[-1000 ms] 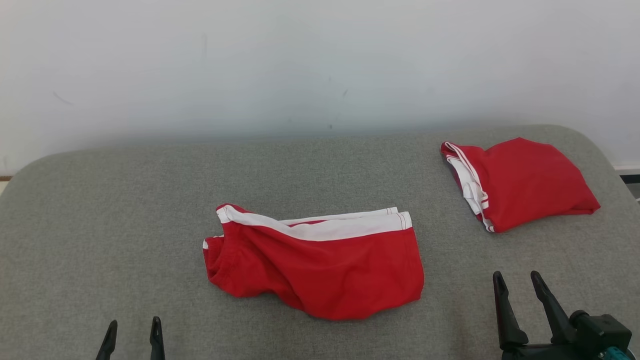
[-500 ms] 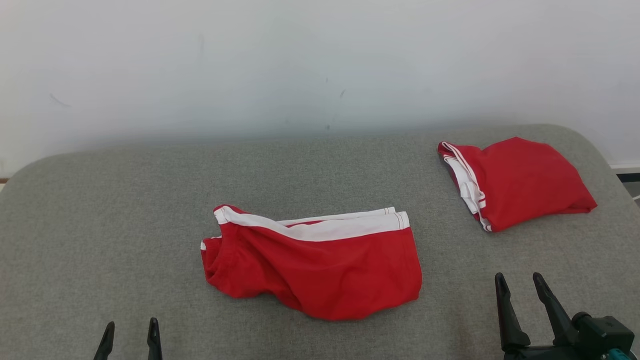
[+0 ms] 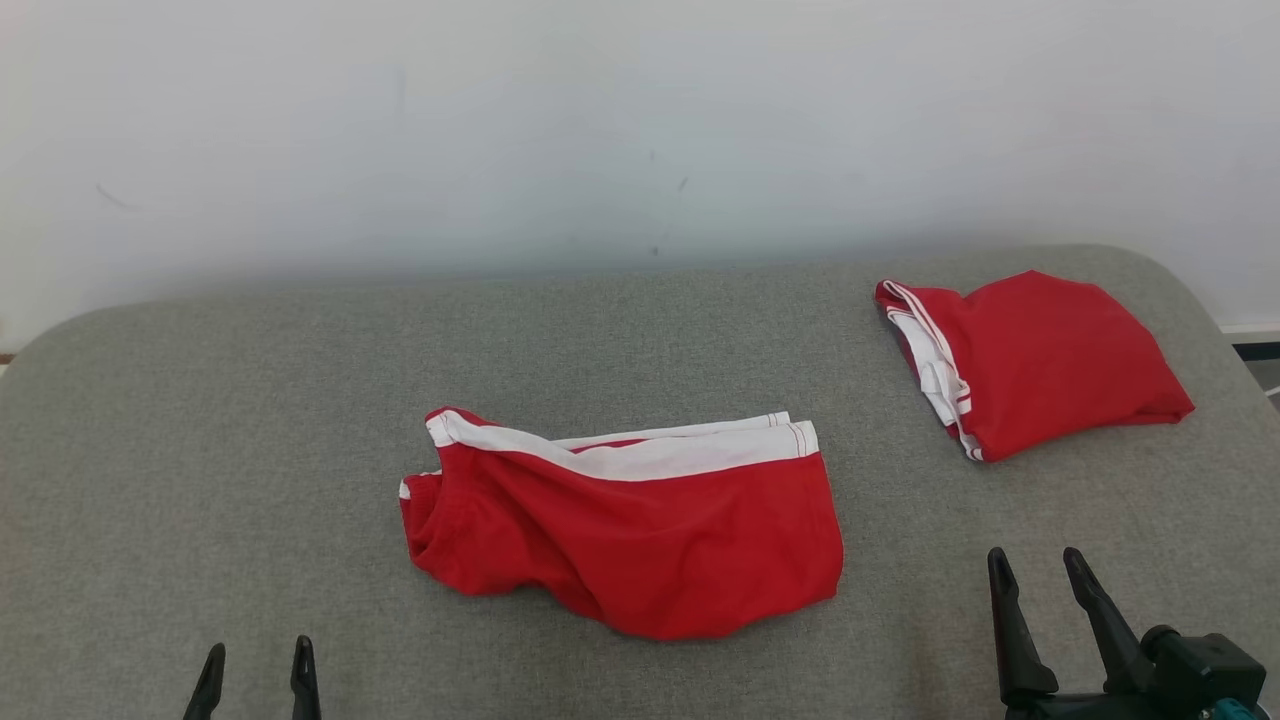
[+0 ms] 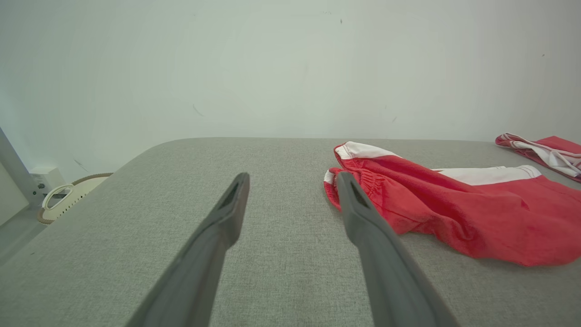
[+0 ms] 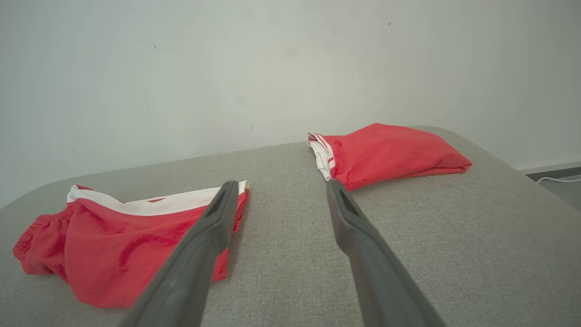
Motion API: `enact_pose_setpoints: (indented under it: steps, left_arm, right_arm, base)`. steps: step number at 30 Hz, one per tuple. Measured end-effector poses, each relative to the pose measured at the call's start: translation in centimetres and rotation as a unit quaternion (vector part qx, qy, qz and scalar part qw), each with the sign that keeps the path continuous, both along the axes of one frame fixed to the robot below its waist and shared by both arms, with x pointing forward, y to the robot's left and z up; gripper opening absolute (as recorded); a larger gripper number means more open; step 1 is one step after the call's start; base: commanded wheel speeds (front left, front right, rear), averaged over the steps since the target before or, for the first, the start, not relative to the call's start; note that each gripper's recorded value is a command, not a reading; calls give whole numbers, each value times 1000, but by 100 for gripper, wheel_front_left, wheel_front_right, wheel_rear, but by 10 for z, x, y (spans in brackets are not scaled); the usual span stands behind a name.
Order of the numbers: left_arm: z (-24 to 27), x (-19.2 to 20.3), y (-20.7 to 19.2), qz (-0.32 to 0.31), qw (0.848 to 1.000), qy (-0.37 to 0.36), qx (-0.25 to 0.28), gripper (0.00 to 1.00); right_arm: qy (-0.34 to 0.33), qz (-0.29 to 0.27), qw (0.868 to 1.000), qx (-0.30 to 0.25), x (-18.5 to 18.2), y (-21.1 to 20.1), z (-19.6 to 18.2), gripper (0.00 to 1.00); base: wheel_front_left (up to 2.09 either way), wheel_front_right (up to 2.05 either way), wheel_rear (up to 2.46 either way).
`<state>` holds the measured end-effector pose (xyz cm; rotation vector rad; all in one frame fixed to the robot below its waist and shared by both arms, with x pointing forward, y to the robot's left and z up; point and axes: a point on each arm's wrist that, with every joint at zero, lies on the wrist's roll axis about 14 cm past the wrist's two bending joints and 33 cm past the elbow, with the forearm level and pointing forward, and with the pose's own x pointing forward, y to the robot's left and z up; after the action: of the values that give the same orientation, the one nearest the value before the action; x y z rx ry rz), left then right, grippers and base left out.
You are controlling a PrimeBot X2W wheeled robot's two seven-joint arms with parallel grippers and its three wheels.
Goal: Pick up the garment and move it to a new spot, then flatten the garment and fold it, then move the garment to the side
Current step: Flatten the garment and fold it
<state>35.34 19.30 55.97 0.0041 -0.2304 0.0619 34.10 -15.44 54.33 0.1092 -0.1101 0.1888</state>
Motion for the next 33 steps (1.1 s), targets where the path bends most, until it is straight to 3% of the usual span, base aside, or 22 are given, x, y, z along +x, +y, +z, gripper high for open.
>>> enact_pose_setpoints:
  steps: [13, 33]
  left_arm:
    - [-1, -1, 1, 4, 1000, 2, -5, 100]
    - [-10, -12, 14, 25, 999, 17, -13, 100]
  right_arm:
    - [31, 22, 999, 3, 7, 13, -11, 100]
    - [140, 71, 987, -38, 97, 39, -47, 100]
  base:
    - [0, 0, 0]
    - [0, 0, 0]
